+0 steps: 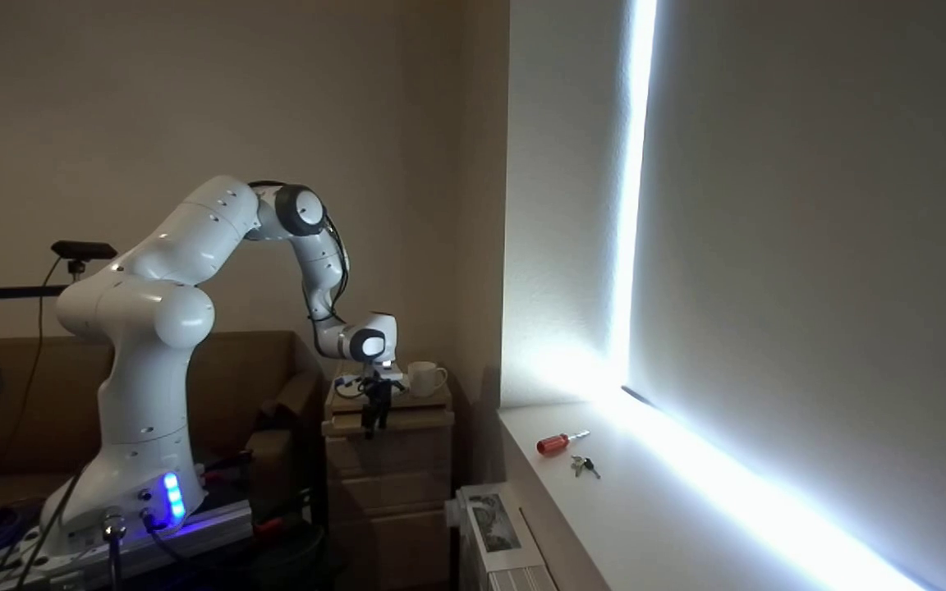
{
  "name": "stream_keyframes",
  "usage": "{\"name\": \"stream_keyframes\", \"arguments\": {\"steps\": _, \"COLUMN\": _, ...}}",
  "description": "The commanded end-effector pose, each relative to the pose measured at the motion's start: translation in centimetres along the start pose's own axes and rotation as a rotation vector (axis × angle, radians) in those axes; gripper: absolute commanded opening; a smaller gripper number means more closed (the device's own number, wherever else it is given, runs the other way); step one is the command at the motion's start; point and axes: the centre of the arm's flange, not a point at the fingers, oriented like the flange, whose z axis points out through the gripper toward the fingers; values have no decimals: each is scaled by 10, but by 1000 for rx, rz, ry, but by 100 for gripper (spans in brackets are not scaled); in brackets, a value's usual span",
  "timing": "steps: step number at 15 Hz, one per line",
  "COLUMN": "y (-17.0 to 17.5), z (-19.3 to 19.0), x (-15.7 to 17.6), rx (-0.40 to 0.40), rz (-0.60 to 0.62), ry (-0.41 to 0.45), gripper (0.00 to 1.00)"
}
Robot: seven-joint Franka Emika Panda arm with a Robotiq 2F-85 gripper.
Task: Close the top tray of the brown cabinet
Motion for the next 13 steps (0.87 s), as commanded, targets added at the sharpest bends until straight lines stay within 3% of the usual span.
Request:
{"name": "stream_keyframes", "arguments": {"steps": 1, "y": -37, "z": -16, "x": -10, "rx": 55, "rz": -56, "ry": -10, "gripper": 100}}
{"name": "stream_keyframes", "arguments": {"steps": 4, "y": -49, "z": -26, "x": -16, "rx": 71, "rz": -73, "ry": -32, "gripper": 100}}
{"name": "stream_keyframes", "arguments": {"steps": 6, "y": -36, "z": -23, "x": -9, "rx": 13, "rz": -72, "ry": -68, "gripper": 100}}
{"name": "stream_keyframes", "arguments": {"steps": 10, "y": 24, "z": 7, "x": 32, "rx": -210, "rz": -19, "ry": -168, "gripper": 100}}
{"name": "stream_keyframes", "arguments": {"steps": 12, "y": 63, "z": 17, "x": 61, "rx": -223, "rz": 16, "ry": -259, "gripper": 100}}
{"name": "stream_keyframes", "arguments": {"steps": 13, "y": 30, "z": 13, "x": 36, "rx": -212, "rz": 11, "ry": -178, "gripper": 100}}
